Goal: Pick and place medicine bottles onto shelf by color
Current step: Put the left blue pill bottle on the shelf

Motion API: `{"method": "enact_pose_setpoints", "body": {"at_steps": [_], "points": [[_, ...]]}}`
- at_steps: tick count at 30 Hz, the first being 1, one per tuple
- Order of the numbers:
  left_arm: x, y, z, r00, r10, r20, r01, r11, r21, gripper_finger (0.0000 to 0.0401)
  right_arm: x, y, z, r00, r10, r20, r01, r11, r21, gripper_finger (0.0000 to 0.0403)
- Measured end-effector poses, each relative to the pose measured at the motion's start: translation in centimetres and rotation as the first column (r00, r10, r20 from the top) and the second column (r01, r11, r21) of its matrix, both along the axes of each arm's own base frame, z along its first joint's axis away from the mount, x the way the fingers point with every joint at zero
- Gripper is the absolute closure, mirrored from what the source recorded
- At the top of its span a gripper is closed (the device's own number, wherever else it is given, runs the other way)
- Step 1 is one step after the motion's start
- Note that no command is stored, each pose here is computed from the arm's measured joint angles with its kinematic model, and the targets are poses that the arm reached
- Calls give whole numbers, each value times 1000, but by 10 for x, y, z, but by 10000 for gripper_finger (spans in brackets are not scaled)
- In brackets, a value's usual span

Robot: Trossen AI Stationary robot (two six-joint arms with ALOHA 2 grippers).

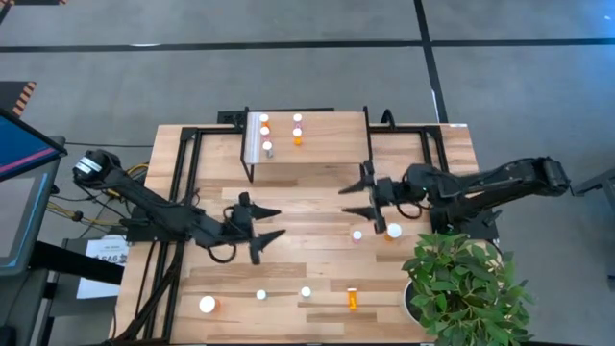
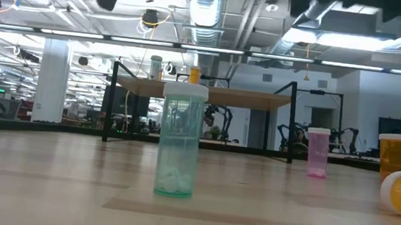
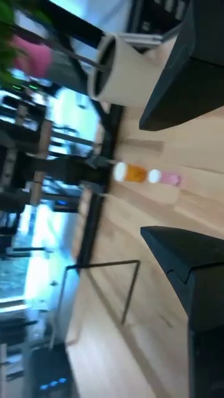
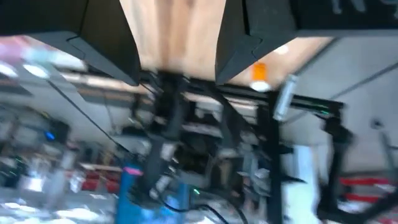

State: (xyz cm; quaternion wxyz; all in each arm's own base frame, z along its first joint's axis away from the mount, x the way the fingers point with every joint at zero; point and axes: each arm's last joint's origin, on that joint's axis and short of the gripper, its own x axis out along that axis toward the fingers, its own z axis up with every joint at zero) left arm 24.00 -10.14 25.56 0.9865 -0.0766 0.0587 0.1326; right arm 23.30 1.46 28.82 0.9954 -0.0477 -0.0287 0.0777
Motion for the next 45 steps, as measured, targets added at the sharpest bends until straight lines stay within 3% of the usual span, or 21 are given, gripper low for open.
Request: {"method": "enact_pose_setpoints", "body": {"at_steps": [5,10,14,21,26,34,42,45], "points": [[28,-14,10,992,11,-126,-14,1000,-25,150,1,11,-7,997,35,-71,-27,993,112,173],[38,-27,7,969,-28,-247,11,998,-68,150,1,18,-7,995,61,-75,-49,987,152,173],[29,-38,2,958,-26,-284,0,996,-92,150,-4,28,-3,993,103,-50,-94,984,153,173],[-4,-71,-5,957,52,-286,-66,997,-38,150,-13,40,8,994,110,20,-112,985,128,173],[-21,-81,-11,953,77,-292,-114,987,-113,150,-18,39,37,987,110,114,-124,984,130,173],[-29,-79,-33,931,26,-365,-121,963,-241,150,-18,52,37,987,137,81,-144,986,89,173],[-28,-85,-54,898,-41,-438,-74,967,-242,150,-18,54,27,996,83,-16,-82,994,74,173],[-28,-88,-58,879,-82,-470,-63,956,-286,150,-18,53,28,997,75,-9,-74,994,76,173]]}}
